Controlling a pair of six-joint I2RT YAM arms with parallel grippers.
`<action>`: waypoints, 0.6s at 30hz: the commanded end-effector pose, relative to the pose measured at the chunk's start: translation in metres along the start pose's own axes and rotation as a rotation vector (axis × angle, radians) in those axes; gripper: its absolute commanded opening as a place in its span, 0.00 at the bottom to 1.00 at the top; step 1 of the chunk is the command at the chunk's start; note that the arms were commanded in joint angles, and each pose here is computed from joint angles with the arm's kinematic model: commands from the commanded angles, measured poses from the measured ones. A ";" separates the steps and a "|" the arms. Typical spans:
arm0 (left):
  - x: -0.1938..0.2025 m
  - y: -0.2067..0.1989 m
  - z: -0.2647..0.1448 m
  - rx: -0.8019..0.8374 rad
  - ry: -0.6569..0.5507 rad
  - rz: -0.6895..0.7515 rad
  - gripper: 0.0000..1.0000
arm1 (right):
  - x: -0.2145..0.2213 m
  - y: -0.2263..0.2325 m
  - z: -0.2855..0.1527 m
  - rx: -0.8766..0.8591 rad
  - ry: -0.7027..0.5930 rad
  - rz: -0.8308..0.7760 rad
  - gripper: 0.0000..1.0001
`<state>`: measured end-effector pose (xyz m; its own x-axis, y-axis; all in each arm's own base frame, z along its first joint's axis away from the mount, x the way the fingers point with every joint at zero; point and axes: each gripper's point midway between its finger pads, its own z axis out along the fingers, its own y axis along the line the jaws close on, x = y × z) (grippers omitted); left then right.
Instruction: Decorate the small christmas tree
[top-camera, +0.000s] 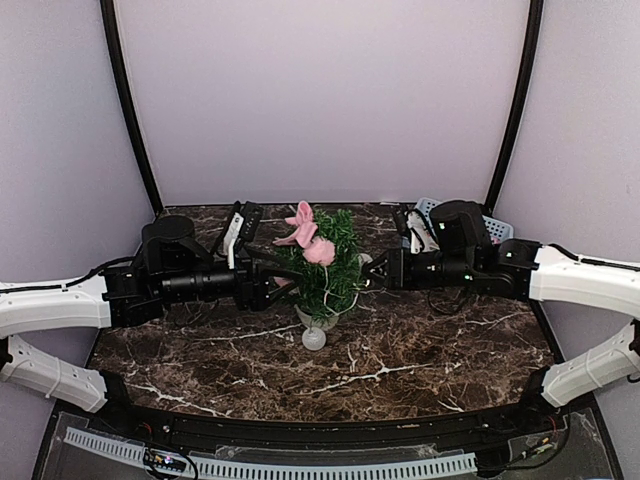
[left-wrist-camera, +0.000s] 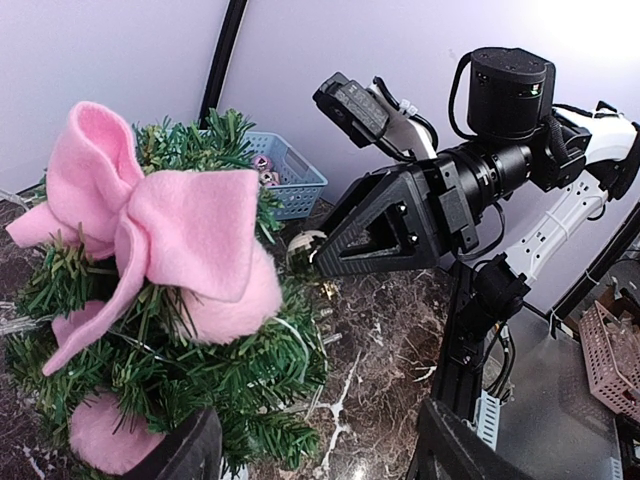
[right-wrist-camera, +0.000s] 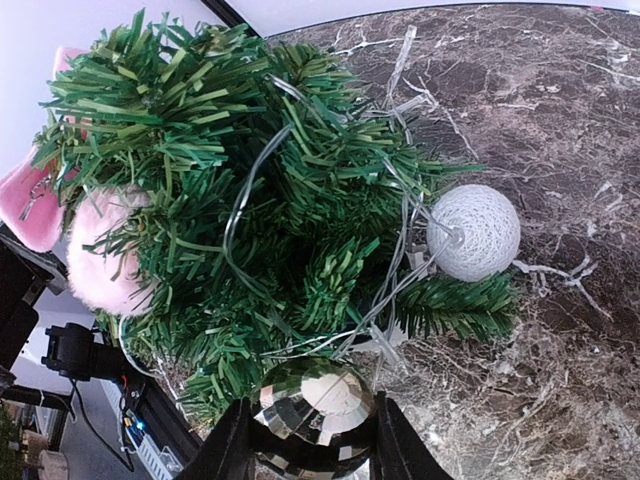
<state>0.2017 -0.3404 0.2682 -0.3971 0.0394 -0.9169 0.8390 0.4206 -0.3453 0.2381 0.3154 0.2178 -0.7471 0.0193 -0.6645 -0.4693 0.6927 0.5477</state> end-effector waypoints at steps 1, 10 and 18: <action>-0.006 -0.005 -0.004 0.009 -0.023 0.008 0.68 | -0.001 -0.002 -0.004 0.013 -0.031 0.000 0.34; -0.008 -0.003 -0.009 -0.009 -0.033 0.009 0.68 | 0.009 -0.017 0.001 0.059 -0.025 0.016 0.34; -0.008 -0.002 -0.010 -0.016 -0.035 0.008 0.68 | 0.013 -0.020 0.003 0.063 -0.021 0.033 0.39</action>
<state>0.2035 -0.3365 0.2728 -0.3877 0.0241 -0.9215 0.8331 0.4369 -0.3391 0.2390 0.3024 0.1887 -0.7669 0.0271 -0.6412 -0.4113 0.7461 0.5236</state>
